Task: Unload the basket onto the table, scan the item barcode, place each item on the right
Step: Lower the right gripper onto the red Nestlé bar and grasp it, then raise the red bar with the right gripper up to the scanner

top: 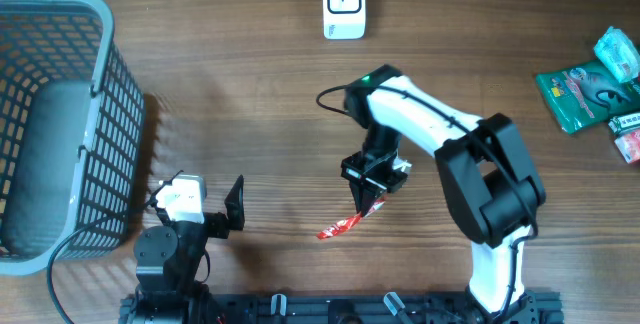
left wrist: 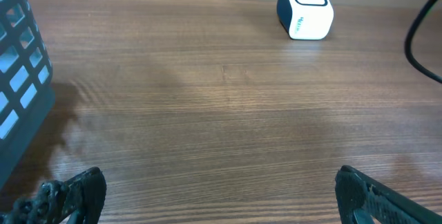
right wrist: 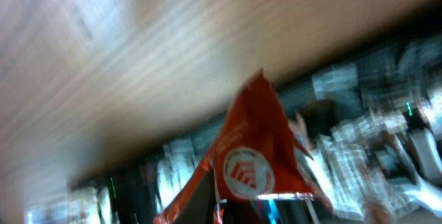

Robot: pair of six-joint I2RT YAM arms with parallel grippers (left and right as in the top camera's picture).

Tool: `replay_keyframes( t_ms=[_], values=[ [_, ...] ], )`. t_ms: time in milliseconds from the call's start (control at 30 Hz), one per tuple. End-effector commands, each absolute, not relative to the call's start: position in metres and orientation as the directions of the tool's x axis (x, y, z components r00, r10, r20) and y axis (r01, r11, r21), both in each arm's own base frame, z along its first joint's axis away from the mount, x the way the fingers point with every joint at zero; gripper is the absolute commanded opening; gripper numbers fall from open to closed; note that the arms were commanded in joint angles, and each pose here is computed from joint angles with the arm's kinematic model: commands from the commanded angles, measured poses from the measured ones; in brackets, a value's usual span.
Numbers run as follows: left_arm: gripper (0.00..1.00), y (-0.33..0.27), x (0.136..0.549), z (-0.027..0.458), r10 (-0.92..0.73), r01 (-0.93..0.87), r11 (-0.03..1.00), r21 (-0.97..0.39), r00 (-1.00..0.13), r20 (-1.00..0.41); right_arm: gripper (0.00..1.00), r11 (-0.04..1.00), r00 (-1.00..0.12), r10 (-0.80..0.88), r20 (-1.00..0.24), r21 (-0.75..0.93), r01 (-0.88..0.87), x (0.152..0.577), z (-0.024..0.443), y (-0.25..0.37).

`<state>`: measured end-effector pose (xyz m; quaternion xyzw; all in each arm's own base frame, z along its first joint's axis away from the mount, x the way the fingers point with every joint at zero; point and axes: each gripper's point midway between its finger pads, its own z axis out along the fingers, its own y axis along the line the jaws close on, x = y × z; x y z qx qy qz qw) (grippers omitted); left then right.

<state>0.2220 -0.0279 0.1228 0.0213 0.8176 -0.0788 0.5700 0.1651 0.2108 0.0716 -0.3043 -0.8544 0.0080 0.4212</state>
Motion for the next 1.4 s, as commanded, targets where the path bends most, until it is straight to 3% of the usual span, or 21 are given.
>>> replay_keyframes(
  t_ms=[0, 267, 600, 767, 933, 1033, 1133, 1367],
  values=[
    [1.0, -0.031, 0.221, 0.124, -0.039, 0.146, 0.985, -0.095, -0.346, -0.938, 0.04, 0.831, -0.448, 0.167, 0.878, 0.119, 0.543, 0.167, 0.116, 0.254],
    [1.0, -0.031, 0.221, 0.123, -0.039, 0.146, 0.985, -0.095, -0.346, -0.937, 0.04, 0.737, -0.299, 0.194, 0.934, 0.062, 0.673, 0.173, 0.136, 0.274],
    [1.0, -0.031, 0.221, 0.123, -0.039, 0.145, 0.985, -0.095, -0.347, -0.937, 0.04, 0.493, -0.136, -0.031, 0.99, 0.134, 0.86, 0.21, 0.189, 0.304],
    [1.0, -0.031, 0.221, 0.123, -0.039, 0.145, 0.985, -0.095, -0.347, -0.937, 0.05, 0.382, -0.229, -0.109, 0.967, 0.253, 0.889, 0.235, 0.198, 0.292],
    [1.0, -0.031, 0.221, 0.123, -0.039, 0.146, 0.985, -0.095, -0.347, -0.937, 0.04, 0.246, -0.427, -0.172, 0.888, 0.458, 0.854, 0.262, 0.207, 0.272],
    [1.0, -0.031, 0.221, 0.123, -0.039, 0.145, 0.985, -0.095, -0.347, -0.937, 0.04, 0.159, -0.641, -0.2, 0.741, 0.67, 0.725, 0.273, 0.213, 0.259],
    [1.0, -0.031, 0.221, 0.123, -0.039, 0.145, 0.985, -0.095, -0.347, -0.937, 0.04, 0.087, -0.779, -0.188, 0.598, 0.8, 0.593, 0.284, 0.219, 0.244],
    [1.0, -0.031, 0.221, 0.123, -0.039, 0.145, 0.985, -0.095, -0.347, -0.937, 0.04, -0.028, -0.929, -0.048, 0.366, 0.93, 0.367, 0.32, 0.222, 0.193]
  ],
)
